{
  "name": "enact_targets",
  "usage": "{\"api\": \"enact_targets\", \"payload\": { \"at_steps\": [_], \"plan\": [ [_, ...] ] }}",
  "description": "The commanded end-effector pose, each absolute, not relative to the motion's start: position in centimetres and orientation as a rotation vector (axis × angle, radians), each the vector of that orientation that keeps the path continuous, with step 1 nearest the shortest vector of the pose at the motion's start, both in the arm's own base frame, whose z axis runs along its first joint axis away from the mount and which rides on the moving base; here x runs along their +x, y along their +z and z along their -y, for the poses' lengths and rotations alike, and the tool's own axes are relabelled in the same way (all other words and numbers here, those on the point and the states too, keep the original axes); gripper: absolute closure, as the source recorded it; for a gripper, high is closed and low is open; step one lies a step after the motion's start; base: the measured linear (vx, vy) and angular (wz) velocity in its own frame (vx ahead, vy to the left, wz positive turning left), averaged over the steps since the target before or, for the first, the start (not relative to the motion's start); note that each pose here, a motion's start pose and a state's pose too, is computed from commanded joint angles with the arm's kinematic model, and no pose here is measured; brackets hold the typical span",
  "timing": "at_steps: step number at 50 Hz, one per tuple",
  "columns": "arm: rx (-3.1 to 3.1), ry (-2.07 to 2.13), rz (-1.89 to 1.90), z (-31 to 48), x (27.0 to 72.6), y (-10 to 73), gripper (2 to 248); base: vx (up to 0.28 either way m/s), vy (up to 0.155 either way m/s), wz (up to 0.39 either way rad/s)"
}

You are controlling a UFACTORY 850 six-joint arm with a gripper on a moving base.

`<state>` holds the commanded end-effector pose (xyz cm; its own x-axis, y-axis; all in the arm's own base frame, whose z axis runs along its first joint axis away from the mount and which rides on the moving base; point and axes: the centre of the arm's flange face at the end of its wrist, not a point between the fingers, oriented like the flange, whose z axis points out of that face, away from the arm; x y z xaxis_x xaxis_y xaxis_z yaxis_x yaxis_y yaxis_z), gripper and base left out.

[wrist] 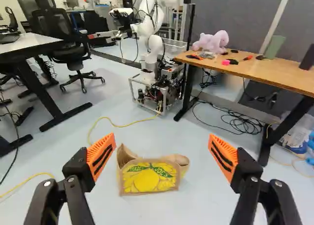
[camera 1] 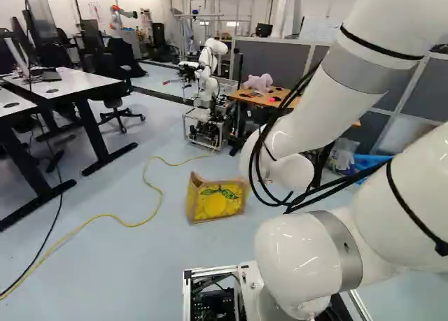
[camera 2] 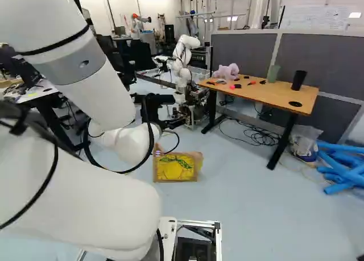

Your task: Pick up the bag on the ground and place it on the table

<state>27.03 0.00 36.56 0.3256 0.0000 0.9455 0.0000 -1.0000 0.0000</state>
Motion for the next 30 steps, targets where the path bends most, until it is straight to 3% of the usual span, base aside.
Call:
{"api": "enact_targets", "payload": {
  "at_steps": [7, 30],
  "plan": [
    [2.558, 1.824, 0.0, 0.0, 27.03, 36.56, 3, 0.181, 0.041, 0.175],
    [2.558, 1.824, 0.0, 0.0, 27.03, 36.56, 3, 0.182, 0.006, 0.005]
  ]
}}
